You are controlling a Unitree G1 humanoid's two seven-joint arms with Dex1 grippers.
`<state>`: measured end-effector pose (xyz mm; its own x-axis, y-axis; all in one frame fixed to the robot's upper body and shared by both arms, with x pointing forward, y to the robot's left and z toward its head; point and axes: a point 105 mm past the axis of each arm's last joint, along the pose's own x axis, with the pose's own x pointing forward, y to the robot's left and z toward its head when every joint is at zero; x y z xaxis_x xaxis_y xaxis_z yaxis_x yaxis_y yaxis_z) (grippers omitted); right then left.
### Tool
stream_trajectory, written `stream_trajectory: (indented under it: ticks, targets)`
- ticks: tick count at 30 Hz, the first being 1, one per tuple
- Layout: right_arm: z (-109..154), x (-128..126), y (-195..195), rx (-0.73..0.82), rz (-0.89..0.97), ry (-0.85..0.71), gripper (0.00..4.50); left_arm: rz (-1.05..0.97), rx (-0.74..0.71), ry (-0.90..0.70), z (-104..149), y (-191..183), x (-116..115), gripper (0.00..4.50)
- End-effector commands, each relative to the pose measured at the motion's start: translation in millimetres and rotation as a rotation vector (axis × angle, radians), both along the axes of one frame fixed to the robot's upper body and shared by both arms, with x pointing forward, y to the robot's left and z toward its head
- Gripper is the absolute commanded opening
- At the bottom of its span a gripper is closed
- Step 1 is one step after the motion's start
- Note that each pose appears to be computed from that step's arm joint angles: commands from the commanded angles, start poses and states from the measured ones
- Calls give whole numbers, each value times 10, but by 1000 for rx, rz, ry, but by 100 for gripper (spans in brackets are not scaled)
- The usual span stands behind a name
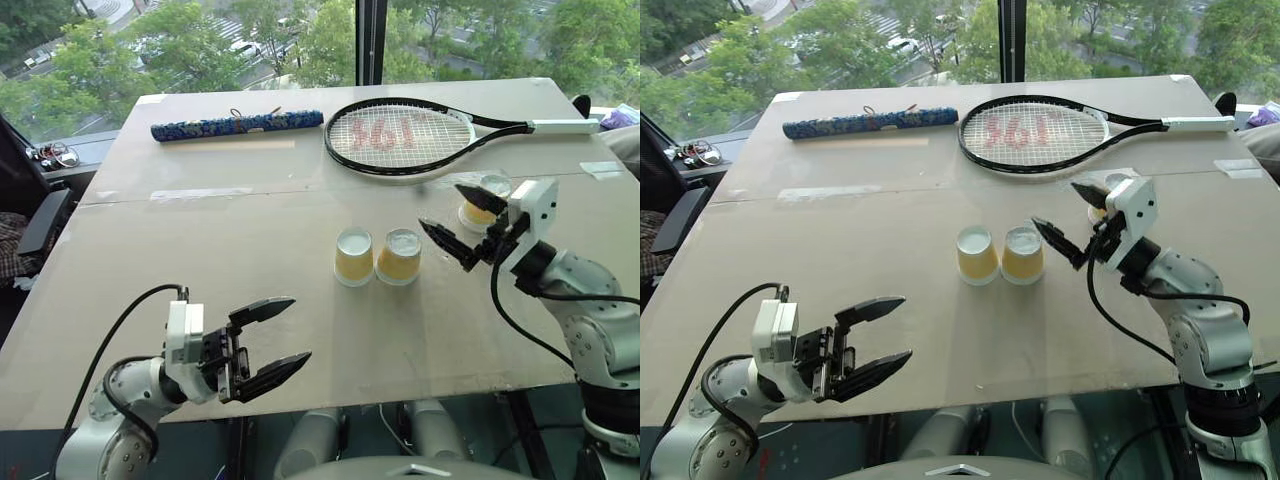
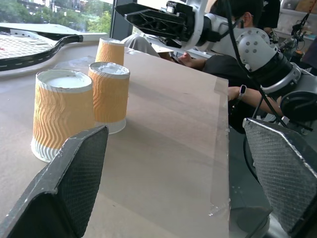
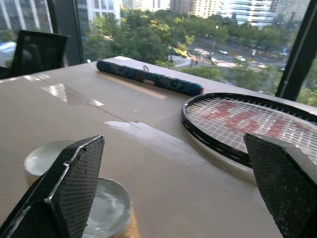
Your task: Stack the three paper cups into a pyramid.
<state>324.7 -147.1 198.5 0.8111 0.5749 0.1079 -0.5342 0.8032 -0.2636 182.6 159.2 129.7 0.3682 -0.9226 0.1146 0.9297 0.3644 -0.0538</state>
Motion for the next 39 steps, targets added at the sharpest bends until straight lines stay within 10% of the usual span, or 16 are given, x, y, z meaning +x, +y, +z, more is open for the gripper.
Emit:
stream_trajectory:
  ticks: [1,20,27,33,39]
  targets:
    - [4,267,-331,-77,-258,-53,445,-17,-9,-33,54,-8,-12,450]
    - [-284,717,-714,126,-479,138,445,2,-30,-44,39,-24,-46,450]
    - [-320,716,-769,154,-468,166,220,39,-94,-122,199,-15,-24,450]
    - [-239,695,-808,132,-450,123,214,53,-96,-101,203,-77,-25,450]
    - [379,404,-262,168,-31,-6,213,95,-88,-96,183,-28,-21,450]
